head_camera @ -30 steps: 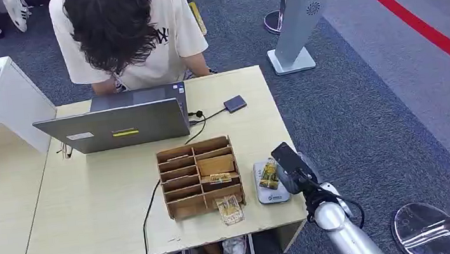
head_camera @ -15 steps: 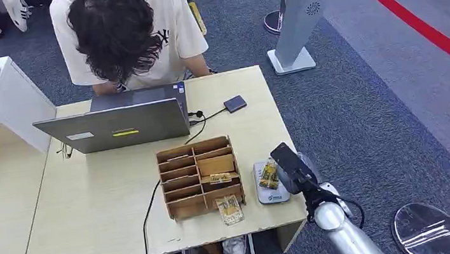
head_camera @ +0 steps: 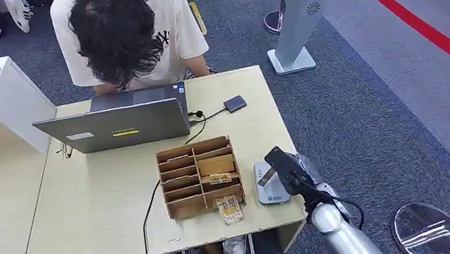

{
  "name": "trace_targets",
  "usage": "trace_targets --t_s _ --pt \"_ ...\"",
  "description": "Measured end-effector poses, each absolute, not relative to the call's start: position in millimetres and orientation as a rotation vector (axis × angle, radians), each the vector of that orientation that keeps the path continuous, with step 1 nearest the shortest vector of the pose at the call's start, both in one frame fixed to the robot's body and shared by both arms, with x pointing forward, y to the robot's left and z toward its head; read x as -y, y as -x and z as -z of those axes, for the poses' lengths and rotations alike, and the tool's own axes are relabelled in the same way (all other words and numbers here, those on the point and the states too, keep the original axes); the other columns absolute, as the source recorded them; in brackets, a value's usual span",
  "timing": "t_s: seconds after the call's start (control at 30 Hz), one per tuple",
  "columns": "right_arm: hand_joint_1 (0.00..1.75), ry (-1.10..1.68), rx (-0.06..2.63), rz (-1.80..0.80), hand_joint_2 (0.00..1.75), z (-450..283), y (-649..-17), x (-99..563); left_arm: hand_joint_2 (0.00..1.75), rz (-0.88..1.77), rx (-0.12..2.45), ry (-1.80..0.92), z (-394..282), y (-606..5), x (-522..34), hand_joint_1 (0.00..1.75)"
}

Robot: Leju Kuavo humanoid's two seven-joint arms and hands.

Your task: Pass the card to the sensor for recognition and then transmit it.

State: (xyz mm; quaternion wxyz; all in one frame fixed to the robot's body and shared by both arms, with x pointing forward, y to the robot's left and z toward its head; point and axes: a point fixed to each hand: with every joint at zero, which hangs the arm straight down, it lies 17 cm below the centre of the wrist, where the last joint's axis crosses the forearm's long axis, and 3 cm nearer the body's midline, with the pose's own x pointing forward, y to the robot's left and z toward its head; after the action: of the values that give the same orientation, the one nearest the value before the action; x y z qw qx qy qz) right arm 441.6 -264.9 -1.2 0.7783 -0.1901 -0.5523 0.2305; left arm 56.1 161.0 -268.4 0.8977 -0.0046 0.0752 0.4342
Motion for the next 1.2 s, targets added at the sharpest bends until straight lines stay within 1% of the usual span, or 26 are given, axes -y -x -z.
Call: trace_targets --t_s 0.63,1.2 --pt "1.75 0.412 1.193 -0.503 1.75 -0.2 -443.4 264.2 0.00 -0.889 -0.148 0.015 267.4 -61.9 -159.5 0.00" --pt "1.75 0.343 1.199 -0.487 1.75 2.3 -442.1 256.2 0.00 -0.891 -0.150 0.021 267.0 -63.6 -158.5 0.00"
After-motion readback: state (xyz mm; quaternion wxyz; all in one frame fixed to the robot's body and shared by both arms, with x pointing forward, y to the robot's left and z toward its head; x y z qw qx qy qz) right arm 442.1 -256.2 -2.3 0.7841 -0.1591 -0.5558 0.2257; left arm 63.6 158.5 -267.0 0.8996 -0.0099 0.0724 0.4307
